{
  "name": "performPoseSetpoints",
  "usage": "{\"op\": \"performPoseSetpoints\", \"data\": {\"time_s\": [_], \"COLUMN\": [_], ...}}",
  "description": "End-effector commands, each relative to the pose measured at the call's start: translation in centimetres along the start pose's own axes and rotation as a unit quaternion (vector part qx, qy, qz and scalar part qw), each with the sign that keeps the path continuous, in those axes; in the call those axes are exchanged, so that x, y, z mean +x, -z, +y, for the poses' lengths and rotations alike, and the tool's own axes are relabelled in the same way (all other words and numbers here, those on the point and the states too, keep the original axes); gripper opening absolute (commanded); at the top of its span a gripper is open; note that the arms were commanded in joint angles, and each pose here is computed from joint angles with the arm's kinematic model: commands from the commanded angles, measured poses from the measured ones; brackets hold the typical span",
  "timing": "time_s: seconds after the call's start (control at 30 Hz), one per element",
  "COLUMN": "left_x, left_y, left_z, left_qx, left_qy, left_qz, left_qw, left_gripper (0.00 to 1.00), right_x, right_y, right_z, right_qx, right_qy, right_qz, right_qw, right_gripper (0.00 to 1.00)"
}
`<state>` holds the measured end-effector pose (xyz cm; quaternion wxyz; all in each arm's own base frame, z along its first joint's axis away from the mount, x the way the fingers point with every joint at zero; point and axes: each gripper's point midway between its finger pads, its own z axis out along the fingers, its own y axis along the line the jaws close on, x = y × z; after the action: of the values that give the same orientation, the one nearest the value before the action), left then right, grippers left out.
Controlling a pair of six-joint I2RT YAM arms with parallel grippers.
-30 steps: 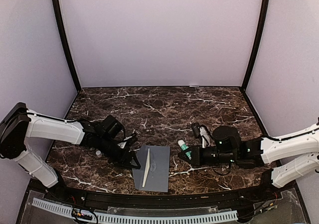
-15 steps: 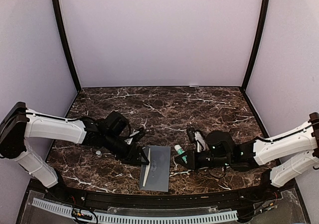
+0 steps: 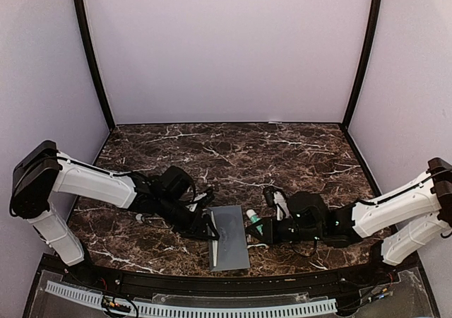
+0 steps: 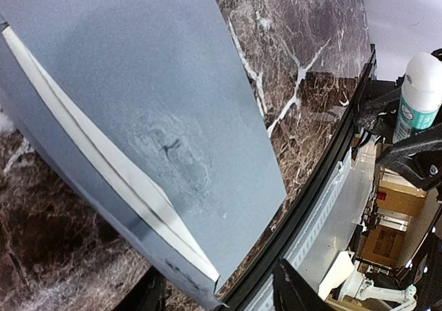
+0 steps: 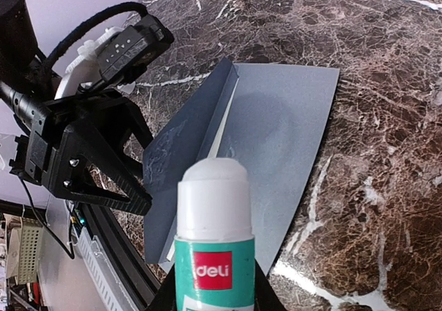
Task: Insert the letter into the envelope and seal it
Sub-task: Seal the envelope flap on the envelope.
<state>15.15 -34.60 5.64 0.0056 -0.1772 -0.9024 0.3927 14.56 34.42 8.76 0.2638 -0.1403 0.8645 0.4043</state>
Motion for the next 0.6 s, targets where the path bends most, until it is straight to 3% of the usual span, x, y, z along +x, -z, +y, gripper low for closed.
{"op": "performPoseSetpoints", "data": {"time_s": [0.0,0.57], "left_x": [-1.1,-2.7], "left_y": [-0.6,-0.7], "left_z": [-1.5,-3.1], "left_qx": [0.025,0.049], "left_qy": [-0.017,-0.03], "left_qz": [-0.01,-0.04], "left_qw": [0.999,0.998], "left_gripper": [0.51,0.49], "right_x": [-0.5,1.3], "right_y": [-0.3,-2.1], "right_z": [1.1,0.0], "right_qx": [-0.019,-0.015], "right_qy": [-0.001,-0.011], "right_qz": [-0.015,0.007], "right_qw": [1.0,1.0], "right_gripper": [0.0,0.0]}}
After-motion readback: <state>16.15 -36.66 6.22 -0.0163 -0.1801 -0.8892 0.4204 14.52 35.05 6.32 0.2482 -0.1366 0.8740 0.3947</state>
